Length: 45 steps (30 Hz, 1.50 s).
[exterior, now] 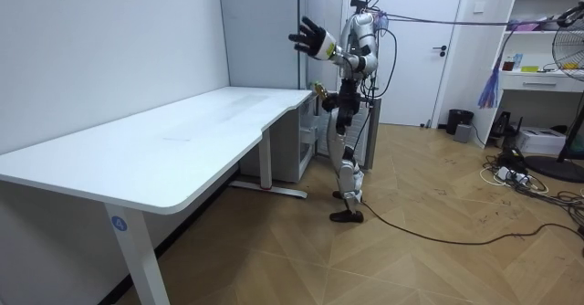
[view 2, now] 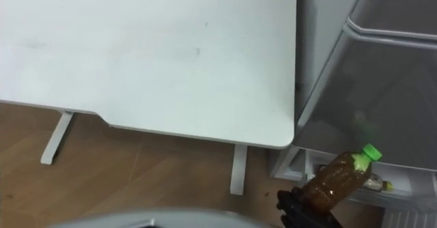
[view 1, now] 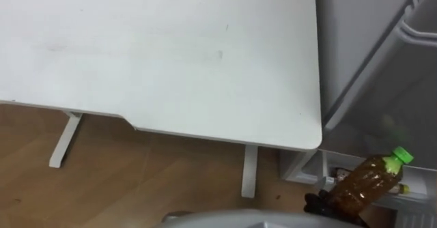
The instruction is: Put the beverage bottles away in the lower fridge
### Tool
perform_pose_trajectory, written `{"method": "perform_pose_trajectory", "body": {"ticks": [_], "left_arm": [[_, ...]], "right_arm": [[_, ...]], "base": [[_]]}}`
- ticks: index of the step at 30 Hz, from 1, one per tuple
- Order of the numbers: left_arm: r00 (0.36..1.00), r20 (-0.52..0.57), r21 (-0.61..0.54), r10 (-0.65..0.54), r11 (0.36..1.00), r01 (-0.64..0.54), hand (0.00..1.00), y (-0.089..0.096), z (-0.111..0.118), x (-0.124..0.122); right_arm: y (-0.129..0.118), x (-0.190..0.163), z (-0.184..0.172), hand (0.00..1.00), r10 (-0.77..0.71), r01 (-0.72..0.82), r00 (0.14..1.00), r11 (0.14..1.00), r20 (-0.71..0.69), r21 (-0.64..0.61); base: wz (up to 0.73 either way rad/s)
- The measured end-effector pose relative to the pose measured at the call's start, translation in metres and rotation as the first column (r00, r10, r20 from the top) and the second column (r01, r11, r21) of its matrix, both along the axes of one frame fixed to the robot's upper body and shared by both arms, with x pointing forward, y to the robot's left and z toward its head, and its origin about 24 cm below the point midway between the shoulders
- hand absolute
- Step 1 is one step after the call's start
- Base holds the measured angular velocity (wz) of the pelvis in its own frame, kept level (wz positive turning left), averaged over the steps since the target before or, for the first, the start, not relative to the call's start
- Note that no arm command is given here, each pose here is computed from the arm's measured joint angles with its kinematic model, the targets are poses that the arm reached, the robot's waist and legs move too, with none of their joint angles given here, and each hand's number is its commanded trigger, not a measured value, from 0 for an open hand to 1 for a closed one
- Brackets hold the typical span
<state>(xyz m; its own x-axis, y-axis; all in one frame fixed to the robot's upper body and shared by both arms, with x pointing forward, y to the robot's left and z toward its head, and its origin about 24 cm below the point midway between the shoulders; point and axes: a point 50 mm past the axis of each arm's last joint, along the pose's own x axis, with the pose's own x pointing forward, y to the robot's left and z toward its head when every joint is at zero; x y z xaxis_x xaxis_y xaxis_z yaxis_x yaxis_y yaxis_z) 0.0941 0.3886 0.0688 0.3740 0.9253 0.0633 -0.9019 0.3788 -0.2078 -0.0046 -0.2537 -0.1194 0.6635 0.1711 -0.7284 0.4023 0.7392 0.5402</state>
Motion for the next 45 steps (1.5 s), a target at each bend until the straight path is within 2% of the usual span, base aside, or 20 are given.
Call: {"method": "perform_pose_trajectory", "body": {"ticks": [2,6,8,14,18,21,25,27,28,29,31,35,39,42,44,45], "left_arm": [[0.993,-0.106,-0.095,0.046,0.994,-0.057,0.00,0.001,-0.030,-0.016],[0.972,-0.222,-0.235,0.080,0.963,-0.133,0.00,-0.004,-0.072,-0.032],[0.938,-0.339,-0.323,0.075,0.927,-0.191,0.00,-0.015,-0.104,-0.046],[0.878,-0.478,-0.514,-0.015,0.816,-0.266,0.00,-0.049,-0.159,-0.072],[0.811,-0.583,-0.552,-0.055,0.759,-0.346,0.00,-0.064,-0.181,-0.100],[0.751,-0.648,-0.596,-0.130,0.700,-0.394,0.00,-0.082,-0.198,-0.123],[0.660,-0.714,-0.642,-0.234,0.595,-0.484,0.00,-0.102,-0.212,-0.161],[0.606,-0.737,-0.645,-0.298,0.579,-0.499,0.00,-0.108,-0.214,-0.174],[0.550,-0.751,-0.643,-0.365,0.593,-0.485,0.00,-0.112,-0.215,-0.178],[0.497,-0.754,-0.649,-0.430,0.609,-0.456,0.00,-0.116,-0.217,-0.177],[0.437,-0.745,-0.664,-0.504,0.616,-0.423,0.00,-0.120,-0.220,-0.175],[0.395,-0.672,-0.738,-0.626,0.608,-0.293,0.00,-0.124,-0.227,-0.146],[0.333,-0.635,-0.768,-0.697,0.614,-0.180,0.00,-0.126,-0.229,-0.121],[0.247,-0.616,-0.784,-0.748,0.612,-0.101,0.00,-0.128,-0.231,-0.104],[0.132,-0.610,-0.789,-0.781,0.614,-0.011,0.00,-0.132,-0.232,-0.087],[0.100,-0.611,-0.788,-0.785,0.615,0.015,0.00,-0.133,-0.233,-0.082]], "right_arm": [[-0.002,-0.001,-0.003,1.00,-0.057,0.057,0.998,0.998,-0.025,-0.011],[-0.007,-0.002,-0.007,1.00,-0.173,0.172,0.983,0.985,-0.053,-0.022],[-0.009,-0.001,-0.011,1.00,-0.237,0.234,0.968,0.972,-0.084,-0.035],[-0.012,0.005,-0.018,1.00,-0.329,0.321,0.933,0.944,-0.147,-0.076],[-0.016,0.016,-0.024,1.00,-0.453,0.445,0.874,0.891,-0.176,-0.083],[-0.020,0.031,-0.026,1.00,-0.533,0.529,0.827,0.846,-0.177,-0.075],[-0.021,0.045,-0.027,1.00,-0.582,0.579,0.791,0.812,-0.188,-0.075],[-0.021,0.051,-0.027,1.00,-0.599,0.598,0.779,0.799,-0.185,-0.067],[-0.023,0.054,-0.026,1.00,-0.612,0.612,0.771,0.789,-0.178,-0.059],[-0.025,0.059,-0.024,1.00,-0.625,0.627,0.762,0.777,-0.170,-0.050],[-0.030,0.069,-0.023,1.00,-0.642,0.646,0.750,0.763,-0.158,-0.037],[-0.039,0.109,-0.012,1.00,-0.691,0.696,0.716,0.717,-0.096,0.037],[-0.041,0.122,-0.010,1.00,-0.733,0.740,0.672,0.668,-0.102,0.080],[-0.040,0.137,-0.007,1.00,-0.740,0.749,0.662,0.657,-0.115,0.084],[-0.037,0.154,-0.004,1.00,-0.745,0.755,0.656,0.649,-0.122,0.098],[-0.036,0.158,-0.003,1.00,-0.746,0.757,0.654,0.646,-0.124,0.103]], "base": [[-0.03],[0.00],[0.00],[0.00],[0.00],[0.04],[0.02],[0.13],[0.27],[0.32],[0.23],[0.05],[0.01],[-0.01],[0.00],[0.07]]}}
